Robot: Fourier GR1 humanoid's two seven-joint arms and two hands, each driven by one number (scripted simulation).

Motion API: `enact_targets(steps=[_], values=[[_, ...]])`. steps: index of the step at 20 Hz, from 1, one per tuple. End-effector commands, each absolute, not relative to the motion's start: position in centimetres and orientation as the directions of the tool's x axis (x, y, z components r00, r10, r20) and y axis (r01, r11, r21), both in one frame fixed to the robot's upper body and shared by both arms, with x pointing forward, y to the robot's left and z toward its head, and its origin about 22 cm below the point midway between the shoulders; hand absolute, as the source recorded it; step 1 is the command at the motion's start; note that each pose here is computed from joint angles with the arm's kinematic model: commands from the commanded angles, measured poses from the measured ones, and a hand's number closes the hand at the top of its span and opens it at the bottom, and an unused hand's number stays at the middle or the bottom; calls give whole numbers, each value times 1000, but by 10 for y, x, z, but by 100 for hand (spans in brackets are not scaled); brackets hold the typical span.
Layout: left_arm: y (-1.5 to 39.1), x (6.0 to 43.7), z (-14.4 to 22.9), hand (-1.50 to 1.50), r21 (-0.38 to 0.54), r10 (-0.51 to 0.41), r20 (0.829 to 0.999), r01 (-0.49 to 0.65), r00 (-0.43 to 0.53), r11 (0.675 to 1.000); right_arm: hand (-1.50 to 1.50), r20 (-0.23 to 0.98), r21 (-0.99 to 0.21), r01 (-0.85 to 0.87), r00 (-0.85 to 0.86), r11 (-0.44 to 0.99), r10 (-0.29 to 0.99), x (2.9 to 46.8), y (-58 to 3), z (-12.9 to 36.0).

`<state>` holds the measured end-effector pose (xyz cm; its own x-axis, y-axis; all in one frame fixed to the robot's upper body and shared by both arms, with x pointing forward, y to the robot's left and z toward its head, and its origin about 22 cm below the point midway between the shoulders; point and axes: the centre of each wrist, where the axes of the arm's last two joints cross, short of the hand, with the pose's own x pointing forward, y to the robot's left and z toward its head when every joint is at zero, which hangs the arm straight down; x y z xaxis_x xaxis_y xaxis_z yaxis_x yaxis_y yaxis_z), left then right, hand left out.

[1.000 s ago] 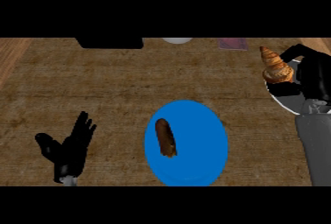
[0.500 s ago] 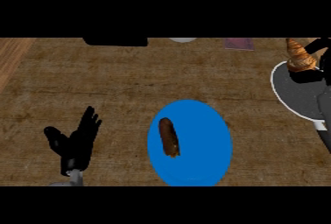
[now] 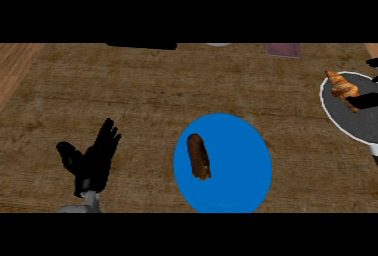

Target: Pick the croissant from the plate and place it in the pan

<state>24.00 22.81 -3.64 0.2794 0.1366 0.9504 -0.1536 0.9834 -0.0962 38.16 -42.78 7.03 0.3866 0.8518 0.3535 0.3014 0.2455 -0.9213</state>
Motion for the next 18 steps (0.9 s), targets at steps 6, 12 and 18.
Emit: enact_targets(steps=[6, 12, 18], values=[[228, 238, -38, 0, -106, 144, 951, -150, 272, 983, -150, 507, -838, 384, 289, 387, 812, 380, -435, 66], [225, 238, -35, 0, -120, 163, 944, -159, 288, 980, -150, 799, -537, 505, 47, 676, 600, 384, -436, 76], [235, 234, -38, 0, -98, 151, 946, -188, 287, 977, -150, 930, -297, 470, -54, 832, 362, 360, -482, 90]])
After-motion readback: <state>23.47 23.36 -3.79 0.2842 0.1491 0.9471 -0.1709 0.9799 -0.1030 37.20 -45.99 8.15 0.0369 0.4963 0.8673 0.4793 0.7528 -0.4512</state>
